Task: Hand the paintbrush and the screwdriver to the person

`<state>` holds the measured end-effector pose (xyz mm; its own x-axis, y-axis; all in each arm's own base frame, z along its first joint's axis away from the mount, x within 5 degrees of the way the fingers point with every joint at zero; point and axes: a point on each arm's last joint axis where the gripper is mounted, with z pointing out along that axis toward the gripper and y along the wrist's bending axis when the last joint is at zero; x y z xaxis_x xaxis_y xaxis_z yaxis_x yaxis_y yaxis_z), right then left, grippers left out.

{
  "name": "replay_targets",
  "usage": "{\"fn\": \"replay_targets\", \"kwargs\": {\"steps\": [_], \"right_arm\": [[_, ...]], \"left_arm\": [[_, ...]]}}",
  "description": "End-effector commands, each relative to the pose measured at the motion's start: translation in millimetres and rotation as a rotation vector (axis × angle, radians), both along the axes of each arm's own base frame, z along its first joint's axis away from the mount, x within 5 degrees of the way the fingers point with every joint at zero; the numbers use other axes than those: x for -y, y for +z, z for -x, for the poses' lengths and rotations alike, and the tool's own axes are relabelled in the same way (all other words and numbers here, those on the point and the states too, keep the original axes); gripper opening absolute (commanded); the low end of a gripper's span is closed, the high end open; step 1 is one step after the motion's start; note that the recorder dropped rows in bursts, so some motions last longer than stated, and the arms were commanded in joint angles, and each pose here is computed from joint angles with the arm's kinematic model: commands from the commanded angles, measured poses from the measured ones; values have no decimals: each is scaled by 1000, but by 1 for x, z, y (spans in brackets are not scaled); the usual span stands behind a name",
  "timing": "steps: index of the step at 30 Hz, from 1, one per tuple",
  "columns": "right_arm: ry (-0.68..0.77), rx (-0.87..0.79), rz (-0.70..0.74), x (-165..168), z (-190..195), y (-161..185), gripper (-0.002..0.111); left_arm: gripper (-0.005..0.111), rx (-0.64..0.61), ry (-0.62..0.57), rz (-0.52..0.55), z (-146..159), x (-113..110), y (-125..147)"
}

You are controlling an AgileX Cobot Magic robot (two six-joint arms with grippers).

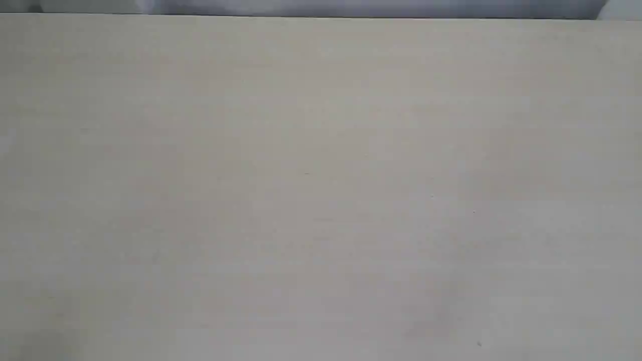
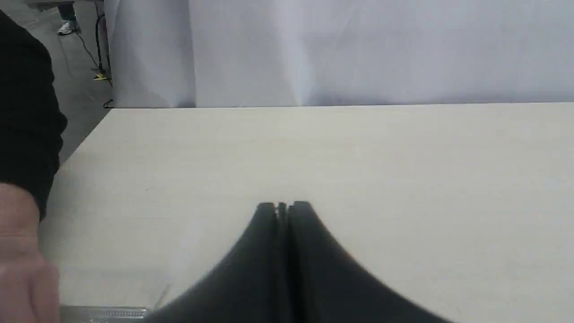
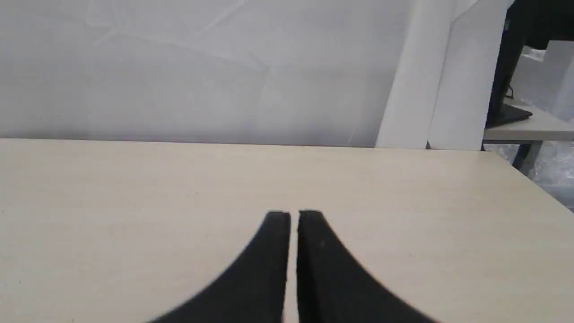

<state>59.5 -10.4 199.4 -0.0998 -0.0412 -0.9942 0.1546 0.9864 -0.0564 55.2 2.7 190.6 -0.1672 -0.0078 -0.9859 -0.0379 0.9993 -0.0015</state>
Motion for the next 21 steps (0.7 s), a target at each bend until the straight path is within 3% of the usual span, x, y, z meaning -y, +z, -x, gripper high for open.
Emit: {"fn": "replay_targets", "kwargs": {"steps": [1,11,21], "right_arm": [[-3,-35,34,0,1,-4,5],[0,-55,71,1,1,-5,5],[-21,-195,51,3,4,-17,5]], "left_arm": [[0,6,-8,3,0,1,0],[0,6,-9,6,0,1,0],[0,6,-9,6,0,1,0]]}}
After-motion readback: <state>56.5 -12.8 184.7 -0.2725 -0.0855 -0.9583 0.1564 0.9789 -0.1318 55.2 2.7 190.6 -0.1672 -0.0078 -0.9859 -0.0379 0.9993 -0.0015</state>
